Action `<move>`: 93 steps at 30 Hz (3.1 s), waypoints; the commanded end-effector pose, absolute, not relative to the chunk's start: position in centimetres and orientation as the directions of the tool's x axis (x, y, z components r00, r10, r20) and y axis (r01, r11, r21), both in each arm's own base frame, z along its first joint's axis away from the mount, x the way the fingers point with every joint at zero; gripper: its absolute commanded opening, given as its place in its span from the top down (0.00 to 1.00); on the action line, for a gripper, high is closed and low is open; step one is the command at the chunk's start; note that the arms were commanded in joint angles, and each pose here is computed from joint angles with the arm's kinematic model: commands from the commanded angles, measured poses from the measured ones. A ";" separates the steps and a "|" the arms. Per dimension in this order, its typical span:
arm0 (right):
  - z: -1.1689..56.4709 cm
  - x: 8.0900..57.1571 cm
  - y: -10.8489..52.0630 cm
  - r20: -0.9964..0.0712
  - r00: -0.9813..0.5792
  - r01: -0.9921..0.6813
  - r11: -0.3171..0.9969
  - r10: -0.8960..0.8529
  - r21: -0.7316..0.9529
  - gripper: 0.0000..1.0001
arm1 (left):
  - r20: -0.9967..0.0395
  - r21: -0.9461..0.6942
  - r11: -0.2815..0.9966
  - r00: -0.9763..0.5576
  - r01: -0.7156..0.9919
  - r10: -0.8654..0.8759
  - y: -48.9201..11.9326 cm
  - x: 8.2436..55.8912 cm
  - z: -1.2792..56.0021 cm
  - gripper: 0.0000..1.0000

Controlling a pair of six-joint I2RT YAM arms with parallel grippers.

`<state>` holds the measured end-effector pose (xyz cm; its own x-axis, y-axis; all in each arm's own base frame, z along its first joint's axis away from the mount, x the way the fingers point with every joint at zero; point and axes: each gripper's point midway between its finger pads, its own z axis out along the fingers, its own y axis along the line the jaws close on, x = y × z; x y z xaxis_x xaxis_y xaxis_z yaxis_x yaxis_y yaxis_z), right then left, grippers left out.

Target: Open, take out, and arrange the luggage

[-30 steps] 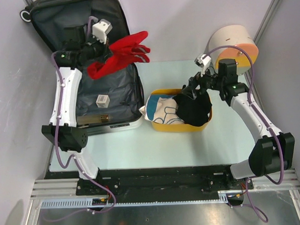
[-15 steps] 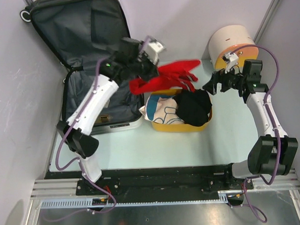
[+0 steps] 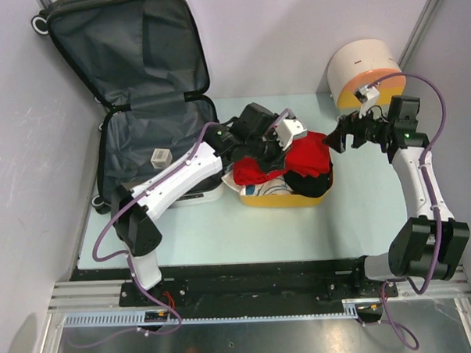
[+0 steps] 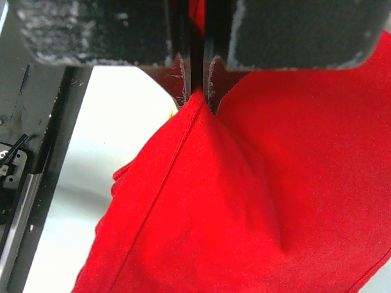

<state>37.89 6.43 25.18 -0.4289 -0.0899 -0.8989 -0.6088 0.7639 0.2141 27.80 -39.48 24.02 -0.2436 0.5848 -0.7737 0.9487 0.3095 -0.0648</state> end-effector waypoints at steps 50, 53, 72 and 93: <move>20.9 25.0 18.3 -0.720 -0.180 -0.908 0.394 -0.671 -0.141 0.00 | -0.892 -0.151 0.493 -0.333 0.857 0.307 -21.3 31.5 29.3 0.00; 18.8 24.9 18.9 -0.687 -0.173 -0.915 0.374 -0.705 -0.154 0.00 | -0.897 -0.154 0.541 -0.347 0.826 0.274 -19.4 32.2 29.8 0.00; 9.3 32.4 17.4 -0.441 -0.066 -0.756 0.333 -0.895 -0.563 0.51 | -0.891 -0.164 0.773 -0.428 0.613 0.151 -11.0 33.5 29.2 0.00; 11.4 49.8 16.3 -0.558 -0.009 -0.551 0.470 -0.830 -0.690 0.71 | -0.893 -0.161 0.787 -0.428 0.595 0.141 -10.0 35.0 29.3 0.00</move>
<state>47.69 18.81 14.74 0.0363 -0.7998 -0.5992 -0.5393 0.4891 -0.6855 34.50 -10.16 27.50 -0.4611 0.1716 -0.8706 0.6018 0.7815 -0.1646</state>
